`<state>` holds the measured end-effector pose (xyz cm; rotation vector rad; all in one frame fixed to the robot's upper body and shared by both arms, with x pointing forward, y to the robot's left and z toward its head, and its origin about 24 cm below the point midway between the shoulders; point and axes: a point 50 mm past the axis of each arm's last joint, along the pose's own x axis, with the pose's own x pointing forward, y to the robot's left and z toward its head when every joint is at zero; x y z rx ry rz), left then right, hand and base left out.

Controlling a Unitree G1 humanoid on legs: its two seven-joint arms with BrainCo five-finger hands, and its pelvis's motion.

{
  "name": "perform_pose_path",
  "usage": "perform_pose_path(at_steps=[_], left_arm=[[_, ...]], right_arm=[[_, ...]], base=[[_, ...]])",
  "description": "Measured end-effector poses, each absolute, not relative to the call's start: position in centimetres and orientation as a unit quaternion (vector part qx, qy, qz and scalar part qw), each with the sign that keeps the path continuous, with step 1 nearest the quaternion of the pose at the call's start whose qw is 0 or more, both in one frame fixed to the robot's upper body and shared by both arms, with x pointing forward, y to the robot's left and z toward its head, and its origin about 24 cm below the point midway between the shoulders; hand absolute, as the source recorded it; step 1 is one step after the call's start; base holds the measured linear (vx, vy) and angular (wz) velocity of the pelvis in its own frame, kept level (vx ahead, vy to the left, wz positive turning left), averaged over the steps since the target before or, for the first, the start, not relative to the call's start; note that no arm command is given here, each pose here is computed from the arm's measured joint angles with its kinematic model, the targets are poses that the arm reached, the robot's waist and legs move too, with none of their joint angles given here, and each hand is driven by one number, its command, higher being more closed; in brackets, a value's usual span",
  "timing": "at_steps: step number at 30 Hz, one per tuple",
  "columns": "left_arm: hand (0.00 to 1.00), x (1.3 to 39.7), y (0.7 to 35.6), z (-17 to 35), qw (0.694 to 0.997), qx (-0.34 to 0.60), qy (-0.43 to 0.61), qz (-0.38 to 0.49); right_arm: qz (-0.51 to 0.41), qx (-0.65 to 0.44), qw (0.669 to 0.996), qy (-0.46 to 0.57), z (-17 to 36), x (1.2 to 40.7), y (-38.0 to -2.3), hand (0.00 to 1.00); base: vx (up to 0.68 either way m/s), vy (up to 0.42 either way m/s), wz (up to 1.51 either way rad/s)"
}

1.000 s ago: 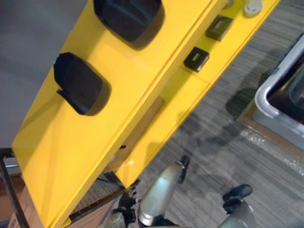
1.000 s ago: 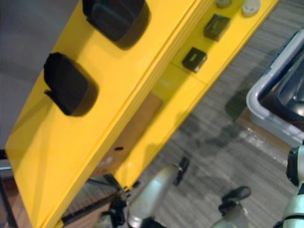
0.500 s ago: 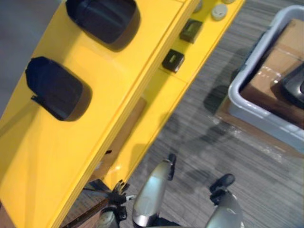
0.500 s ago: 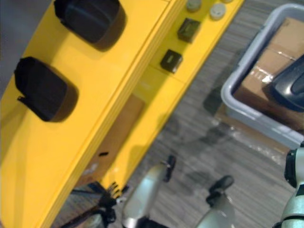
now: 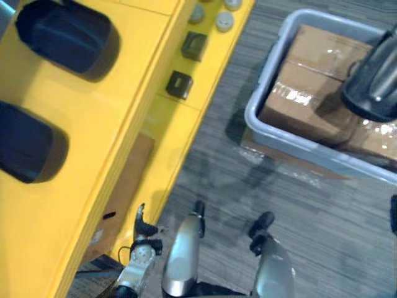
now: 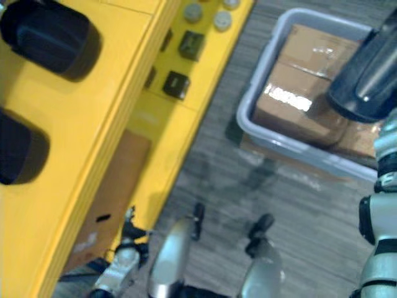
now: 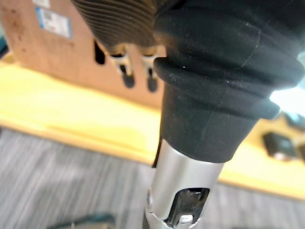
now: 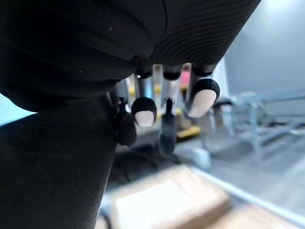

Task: Walk over and take plastic housings, then place them on the shelf

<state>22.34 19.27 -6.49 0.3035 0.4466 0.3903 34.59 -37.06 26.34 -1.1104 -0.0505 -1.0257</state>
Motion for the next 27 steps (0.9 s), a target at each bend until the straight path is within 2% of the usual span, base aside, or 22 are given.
perform_pose_path(at_steps=[4,6,10,12,15,19,27], left_arm=[[0.00,25.1,19.6,-3.8,0.958,0.140,0.144,0.203],[0.00,26.6,19.9,-1.6,0.966,0.144,0.090,0.197],[0.00,29.1,18.3,2.0,0.977,0.140,0.007,0.160],[0.00,30.1,18.1,3.9,0.979,0.135,-0.033,0.150],[0.00,30.9,17.5,4.8,0.984,0.119,-0.043,0.127],[0.00,31.5,14.6,5.1,0.997,0.028,-0.029,0.064],[0.00,31.9,11.6,5.7,0.987,-0.156,0.015,-0.041]], right_arm=[[-0.437,-0.516,0.729,-0.102,26.7,35.5,-33.9,1.00],[-0.401,-0.519,0.741,-0.142,26.0,36.1,-31.4,1.00],[-0.361,-0.537,0.736,-0.199,25.4,35.8,-29.1,1.00],[-0.320,-0.538,0.741,-0.245,24.4,35.6,-26.7,1.00],[-0.278,-0.545,0.741,-0.277,22.8,35.1,-24.6,1.00],[-0.222,-0.568,0.735,-0.297,20.0,34.4,-22.9,1.00],[-0.128,-0.609,0.691,-0.368,19.2,33.5,-19.9,1.00]], base=[[-0.03,-0.034,-0.21],[-0.02,-0.028,-0.27],[-0.02,-0.011,-0.19],[-0.03,-0.001,-0.14],[0.01,-0.004,-0.17],[0.04,0.004,-0.09],[0.02,0.024,-0.05]])
